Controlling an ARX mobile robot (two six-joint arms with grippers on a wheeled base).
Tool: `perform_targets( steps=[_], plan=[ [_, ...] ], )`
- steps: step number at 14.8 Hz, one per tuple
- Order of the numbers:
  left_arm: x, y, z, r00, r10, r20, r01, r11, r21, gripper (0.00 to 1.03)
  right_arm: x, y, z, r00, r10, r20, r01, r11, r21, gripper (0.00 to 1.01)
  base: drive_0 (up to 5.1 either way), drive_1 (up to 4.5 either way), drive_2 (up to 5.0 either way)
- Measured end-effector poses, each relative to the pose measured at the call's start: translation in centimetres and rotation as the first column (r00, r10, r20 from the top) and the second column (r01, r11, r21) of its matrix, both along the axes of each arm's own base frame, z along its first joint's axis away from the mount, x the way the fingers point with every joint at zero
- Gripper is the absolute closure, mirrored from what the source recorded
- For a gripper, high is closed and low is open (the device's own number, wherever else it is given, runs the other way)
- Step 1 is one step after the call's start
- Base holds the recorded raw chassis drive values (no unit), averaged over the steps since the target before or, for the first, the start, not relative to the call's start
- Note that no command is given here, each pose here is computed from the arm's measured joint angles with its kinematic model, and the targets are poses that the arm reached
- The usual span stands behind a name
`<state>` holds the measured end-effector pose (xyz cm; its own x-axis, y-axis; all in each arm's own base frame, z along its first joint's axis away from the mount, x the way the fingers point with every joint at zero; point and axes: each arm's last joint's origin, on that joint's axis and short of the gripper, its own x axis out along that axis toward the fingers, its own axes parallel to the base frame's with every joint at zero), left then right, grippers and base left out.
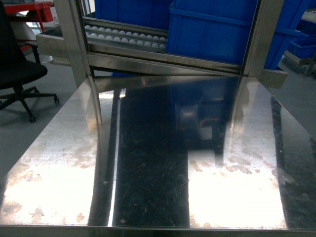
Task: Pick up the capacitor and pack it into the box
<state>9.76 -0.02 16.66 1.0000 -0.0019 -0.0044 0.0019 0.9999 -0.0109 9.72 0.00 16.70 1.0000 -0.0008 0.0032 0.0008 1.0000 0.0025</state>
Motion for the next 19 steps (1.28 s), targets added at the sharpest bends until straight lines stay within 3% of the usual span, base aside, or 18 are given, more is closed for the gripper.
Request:
perform_targets(
  steps=[19],
  plan=[
    [0.00,0.00,0.00,1.000,0.000,0.000,0.000,0.9999,0.011,0.59,0.00,0.00,0.00,1.000,-0.001,0.000,0.001,1.0000,0.000,0.03,0.0,0.00,0.0]
  ],
)
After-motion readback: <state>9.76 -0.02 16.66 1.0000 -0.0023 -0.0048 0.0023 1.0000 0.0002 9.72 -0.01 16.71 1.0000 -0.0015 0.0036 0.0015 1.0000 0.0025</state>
